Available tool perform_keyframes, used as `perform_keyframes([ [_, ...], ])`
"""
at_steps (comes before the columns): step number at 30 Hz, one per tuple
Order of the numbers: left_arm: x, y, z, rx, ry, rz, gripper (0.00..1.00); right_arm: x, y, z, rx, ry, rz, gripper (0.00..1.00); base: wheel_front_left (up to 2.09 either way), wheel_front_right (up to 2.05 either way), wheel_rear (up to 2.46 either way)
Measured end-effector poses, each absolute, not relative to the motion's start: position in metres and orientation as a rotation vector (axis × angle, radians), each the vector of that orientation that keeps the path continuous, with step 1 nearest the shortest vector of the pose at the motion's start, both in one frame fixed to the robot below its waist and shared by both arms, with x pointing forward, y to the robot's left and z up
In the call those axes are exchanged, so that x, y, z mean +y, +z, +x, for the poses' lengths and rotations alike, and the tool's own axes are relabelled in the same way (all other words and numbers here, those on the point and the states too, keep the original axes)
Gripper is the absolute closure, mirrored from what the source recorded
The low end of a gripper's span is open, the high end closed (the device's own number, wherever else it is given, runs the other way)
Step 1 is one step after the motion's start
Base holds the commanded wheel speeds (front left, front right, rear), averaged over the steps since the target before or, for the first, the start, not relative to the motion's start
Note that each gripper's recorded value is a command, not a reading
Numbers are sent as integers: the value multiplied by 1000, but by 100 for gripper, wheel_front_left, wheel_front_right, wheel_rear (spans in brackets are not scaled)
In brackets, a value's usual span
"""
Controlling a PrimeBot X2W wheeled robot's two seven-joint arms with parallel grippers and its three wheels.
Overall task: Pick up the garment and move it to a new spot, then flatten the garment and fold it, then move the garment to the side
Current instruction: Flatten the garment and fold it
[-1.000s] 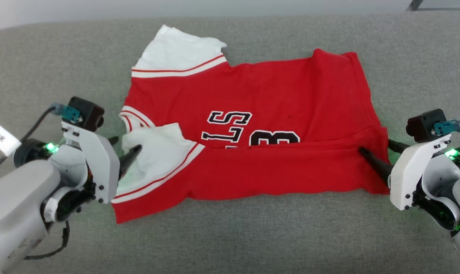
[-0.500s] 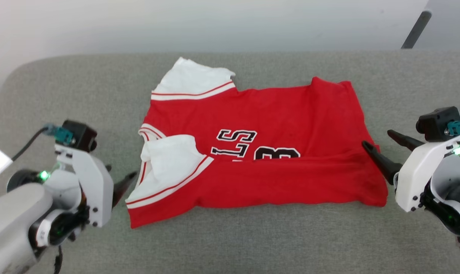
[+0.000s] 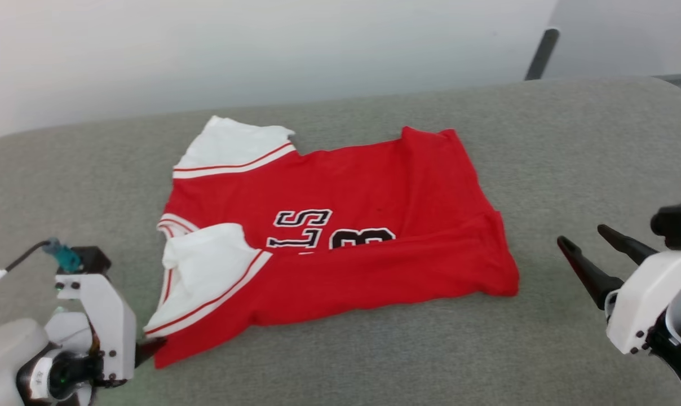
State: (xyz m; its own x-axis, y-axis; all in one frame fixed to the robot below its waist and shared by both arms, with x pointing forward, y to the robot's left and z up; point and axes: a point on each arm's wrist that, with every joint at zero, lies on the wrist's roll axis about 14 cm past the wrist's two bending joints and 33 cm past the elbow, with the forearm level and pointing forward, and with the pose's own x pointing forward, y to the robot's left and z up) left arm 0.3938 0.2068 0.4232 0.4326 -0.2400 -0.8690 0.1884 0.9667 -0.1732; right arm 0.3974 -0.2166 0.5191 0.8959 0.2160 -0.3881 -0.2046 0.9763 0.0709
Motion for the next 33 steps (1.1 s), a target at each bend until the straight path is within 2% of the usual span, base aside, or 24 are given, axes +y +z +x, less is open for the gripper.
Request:
perform_keyframes([
  [11, 201, 387, 405, 1210, -250, -67, 0, -239, 517, 375, 413, 112, 87, 0, 0, 0, 0],
  [12, 200, 386, 407, 1211, -249, -77, 3, -240, 515, 374, 419, 108, 90, 0, 0, 0, 0],
  [13, 198, 385, 410, 1213, -244, -108, 59, -240, 515, 374, 419, 106, 93, 0, 0, 0, 0],
  [14, 197, 384, 411, 1214, -245, -116, 100, -240, 515, 373, 423, 105, 94, 0, 0, 0, 0],
  [19, 196, 383, 416, 1214, -253, -120, 100, -235, 508, 372, 476, 119, 97, 0, 0, 0, 0],
  [24, 195, 382, 419, 1211, -266, -118, 100, -224, 487, 372, 604, 152, 98, 0, 0, 0, 0],
  [33, 186, 384, 432, 1182, -293, -129, 100, -205, 450, 399, 798, 187, 81, 0, 0, 0, 0],
])
